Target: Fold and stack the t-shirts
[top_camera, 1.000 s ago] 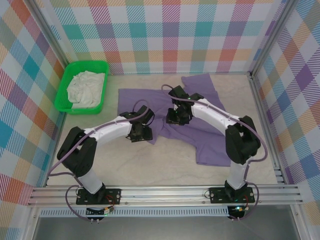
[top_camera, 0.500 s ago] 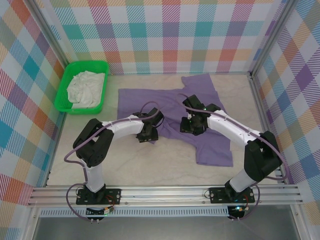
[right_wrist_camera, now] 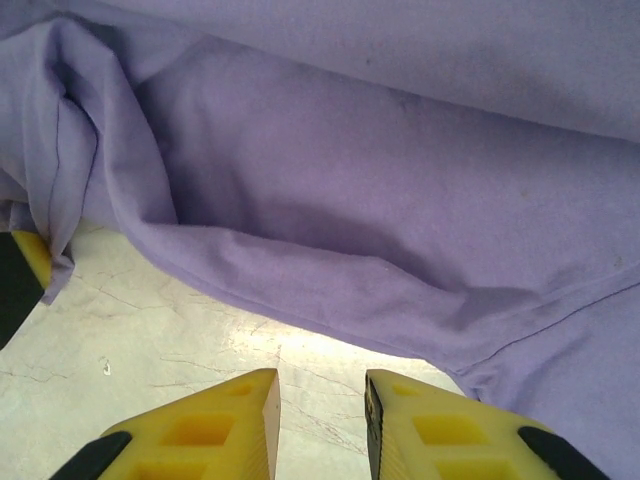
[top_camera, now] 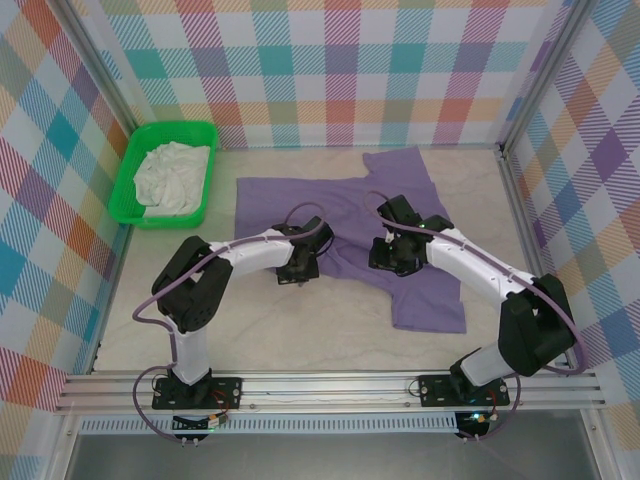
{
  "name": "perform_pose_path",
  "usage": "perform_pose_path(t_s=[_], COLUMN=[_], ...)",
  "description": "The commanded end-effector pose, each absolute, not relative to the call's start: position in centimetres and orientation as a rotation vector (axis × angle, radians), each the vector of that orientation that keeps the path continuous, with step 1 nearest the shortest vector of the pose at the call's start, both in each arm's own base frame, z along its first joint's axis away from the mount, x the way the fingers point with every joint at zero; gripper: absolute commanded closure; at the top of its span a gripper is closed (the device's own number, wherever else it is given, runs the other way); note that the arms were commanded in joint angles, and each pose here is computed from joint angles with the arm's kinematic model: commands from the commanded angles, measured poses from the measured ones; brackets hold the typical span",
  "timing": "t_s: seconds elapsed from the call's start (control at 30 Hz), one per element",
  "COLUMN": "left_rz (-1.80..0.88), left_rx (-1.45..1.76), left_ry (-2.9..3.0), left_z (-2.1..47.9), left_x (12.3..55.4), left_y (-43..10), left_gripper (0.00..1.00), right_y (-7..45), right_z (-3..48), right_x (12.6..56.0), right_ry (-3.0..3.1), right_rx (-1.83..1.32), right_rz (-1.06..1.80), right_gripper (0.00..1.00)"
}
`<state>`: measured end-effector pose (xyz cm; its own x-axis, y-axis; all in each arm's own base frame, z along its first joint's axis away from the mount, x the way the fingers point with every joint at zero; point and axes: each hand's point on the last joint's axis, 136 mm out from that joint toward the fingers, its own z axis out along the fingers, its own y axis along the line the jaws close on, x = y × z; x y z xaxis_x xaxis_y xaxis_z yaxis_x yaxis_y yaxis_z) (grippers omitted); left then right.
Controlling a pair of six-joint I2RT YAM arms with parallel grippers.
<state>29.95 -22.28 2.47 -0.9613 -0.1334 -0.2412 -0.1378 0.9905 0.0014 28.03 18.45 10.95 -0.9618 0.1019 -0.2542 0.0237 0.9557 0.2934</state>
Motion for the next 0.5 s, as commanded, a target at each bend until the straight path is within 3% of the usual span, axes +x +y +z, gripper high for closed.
perform_pose_path(t_s=[0.0, 0.27, 0.47], left_rz=[0.113, 0.226, 0.325], left_rx=[-0.159, -0.006, -0.03], left_ry=[2.887, 2.84, 2.89], left_z=[5.6, 13.0, 12.9], left_x=[28.3, 26.0, 22.0], left_y=[-20.1, -15.8, -11.9], left_gripper=[1.0, 1.0, 1.0], right_y=[18.3, 18.2, 17.9], right_z=[11.3, 10.5, 10.6], right_x=[27.7, 27.1, 26.8], right_ry=[2.826, 2.843, 2.849], right_rx=[0.072, 0.079, 0.074], right_rz=[0.452, 0.462, 0.448], right_gripper=[0.71, 0.71, 0.71])
